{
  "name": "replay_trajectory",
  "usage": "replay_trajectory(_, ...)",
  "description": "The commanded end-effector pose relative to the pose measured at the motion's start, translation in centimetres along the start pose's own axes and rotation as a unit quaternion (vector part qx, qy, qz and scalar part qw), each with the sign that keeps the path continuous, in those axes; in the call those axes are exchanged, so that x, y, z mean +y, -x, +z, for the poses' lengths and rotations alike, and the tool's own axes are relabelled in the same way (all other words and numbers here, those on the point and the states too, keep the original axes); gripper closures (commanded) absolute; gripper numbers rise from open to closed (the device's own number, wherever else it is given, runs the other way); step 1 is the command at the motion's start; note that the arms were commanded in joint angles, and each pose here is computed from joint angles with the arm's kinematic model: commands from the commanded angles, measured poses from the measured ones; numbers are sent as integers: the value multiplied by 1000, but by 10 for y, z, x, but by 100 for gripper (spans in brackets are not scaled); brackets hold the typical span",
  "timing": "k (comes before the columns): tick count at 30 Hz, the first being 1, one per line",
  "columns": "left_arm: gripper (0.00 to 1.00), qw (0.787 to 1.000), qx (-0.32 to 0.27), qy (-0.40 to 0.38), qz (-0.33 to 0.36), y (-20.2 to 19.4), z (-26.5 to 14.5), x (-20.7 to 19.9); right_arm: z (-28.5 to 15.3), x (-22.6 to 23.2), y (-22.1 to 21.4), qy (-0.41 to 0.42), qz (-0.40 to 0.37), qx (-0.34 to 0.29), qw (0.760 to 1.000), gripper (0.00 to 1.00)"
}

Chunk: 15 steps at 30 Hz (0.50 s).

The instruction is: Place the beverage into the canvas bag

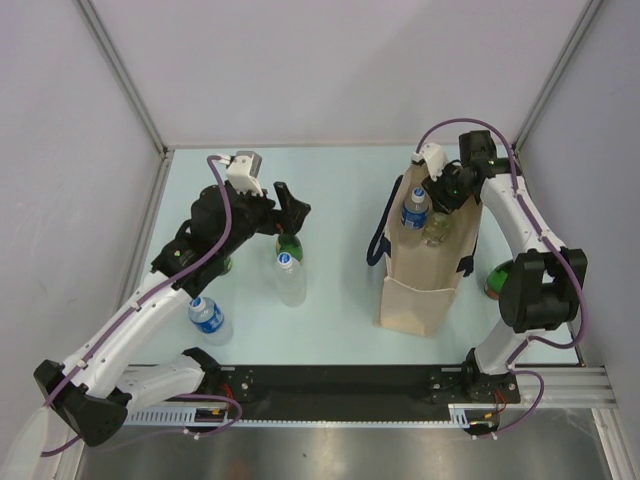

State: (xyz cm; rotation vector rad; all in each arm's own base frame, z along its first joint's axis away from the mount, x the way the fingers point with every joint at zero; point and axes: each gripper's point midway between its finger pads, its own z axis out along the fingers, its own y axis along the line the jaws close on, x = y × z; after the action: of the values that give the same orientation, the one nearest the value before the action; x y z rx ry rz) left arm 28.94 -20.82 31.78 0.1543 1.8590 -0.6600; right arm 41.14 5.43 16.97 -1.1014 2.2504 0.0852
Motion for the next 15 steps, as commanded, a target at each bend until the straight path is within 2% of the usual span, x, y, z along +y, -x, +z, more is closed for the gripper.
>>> replay_trajectory(1, 4, 1000, -20, -11, 5, 10, -1, -2, 0, -12, 8, -33, -3, -20, 999, 86)
replay_trajectory(6, 4, 1000, -20, -13, 5, 11, -1, -3, -15, -14, 10, -41, 8, -36, 998, 63)
replay_trajectory(11, 4, 1000, -22, -16, 4, 13, -2, -5, -24, -9, 4, -38, 14, -38, 998, 59)
replay_trajectory(15, 4, 1000, -25, -17, 2, 15, -4, -6, -29, -3, 6, -35, 19, -47, 998, 49)
